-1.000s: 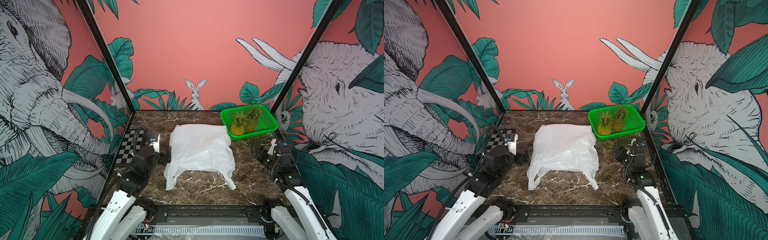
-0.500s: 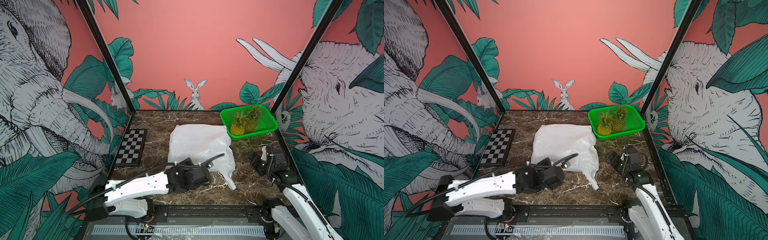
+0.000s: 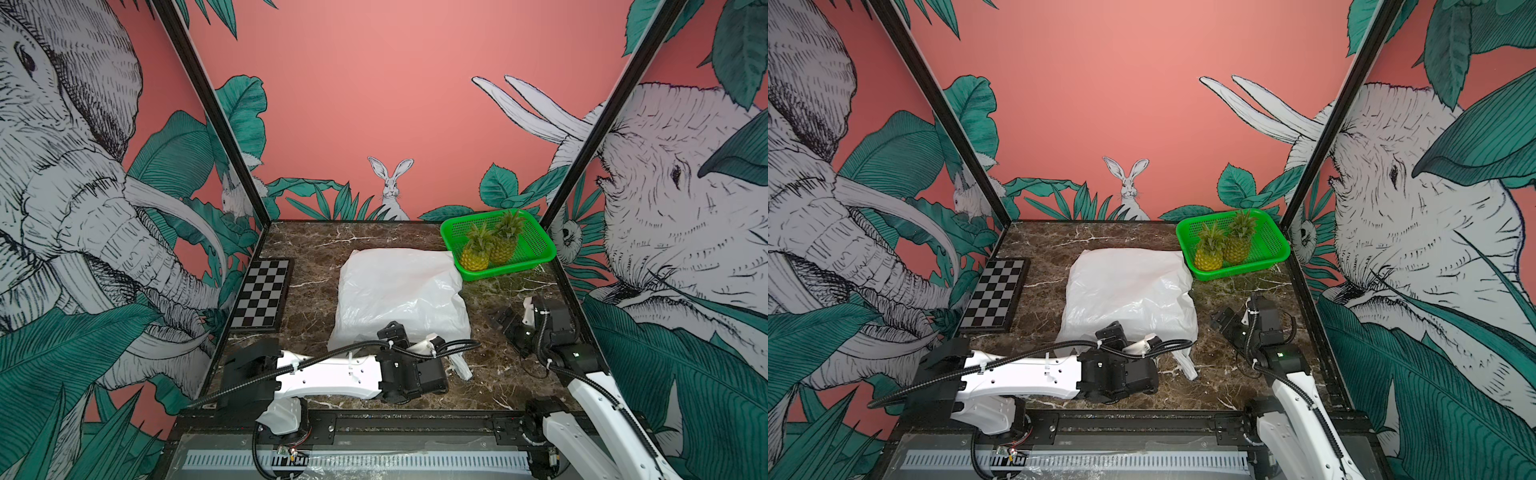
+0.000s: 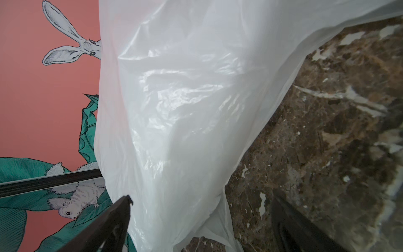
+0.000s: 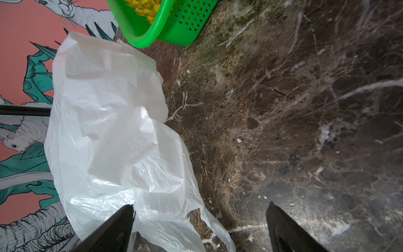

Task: Place the pineapple into a plastic bag & tie a knot
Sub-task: Pick up the plastic bag at the center of the board.

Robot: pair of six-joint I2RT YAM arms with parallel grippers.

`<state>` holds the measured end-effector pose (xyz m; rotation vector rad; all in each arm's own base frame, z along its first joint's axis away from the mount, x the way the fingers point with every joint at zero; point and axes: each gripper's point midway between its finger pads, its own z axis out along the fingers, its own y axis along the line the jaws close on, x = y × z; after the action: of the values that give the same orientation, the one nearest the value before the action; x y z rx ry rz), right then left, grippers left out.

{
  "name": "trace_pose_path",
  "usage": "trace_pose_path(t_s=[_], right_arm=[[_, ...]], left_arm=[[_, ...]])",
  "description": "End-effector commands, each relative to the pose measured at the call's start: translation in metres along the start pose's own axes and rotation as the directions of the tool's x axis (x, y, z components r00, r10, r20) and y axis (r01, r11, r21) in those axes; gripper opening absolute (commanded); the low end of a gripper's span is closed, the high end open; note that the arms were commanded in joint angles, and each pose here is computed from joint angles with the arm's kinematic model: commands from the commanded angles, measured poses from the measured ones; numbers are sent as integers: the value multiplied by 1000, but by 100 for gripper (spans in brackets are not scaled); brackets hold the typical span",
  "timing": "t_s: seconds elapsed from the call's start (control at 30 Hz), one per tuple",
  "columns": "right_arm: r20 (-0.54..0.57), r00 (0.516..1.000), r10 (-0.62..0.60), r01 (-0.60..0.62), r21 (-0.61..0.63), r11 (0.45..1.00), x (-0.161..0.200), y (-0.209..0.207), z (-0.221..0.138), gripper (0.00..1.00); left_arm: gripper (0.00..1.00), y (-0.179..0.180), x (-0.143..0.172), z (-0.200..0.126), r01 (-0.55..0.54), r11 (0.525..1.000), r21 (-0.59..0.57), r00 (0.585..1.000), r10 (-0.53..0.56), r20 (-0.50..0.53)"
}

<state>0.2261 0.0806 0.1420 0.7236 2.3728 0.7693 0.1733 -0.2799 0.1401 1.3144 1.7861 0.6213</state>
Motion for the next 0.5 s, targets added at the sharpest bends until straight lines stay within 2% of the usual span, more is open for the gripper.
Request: trace_pose_path(t_s=[0.0, 0.23, 0.47], right_arm=[[7, 1000, -8, 8, -14, 1000, -3, 7, -6, 94], [15, 1000, -19, 20, -20, 1000, -3, 8, -6, 95], [25, 999, -29, 29, -23, 999, -4, 10, -11, 94]], left_arm=[[99, 11, -2, -1, 68, 994, -82, 997, -66, 27], [99, 9, 14, 25, 1, 975, -221, 999, -12, -48], [99, 26, 10, 55, 39, 953, -300, 993, -71, -97]])
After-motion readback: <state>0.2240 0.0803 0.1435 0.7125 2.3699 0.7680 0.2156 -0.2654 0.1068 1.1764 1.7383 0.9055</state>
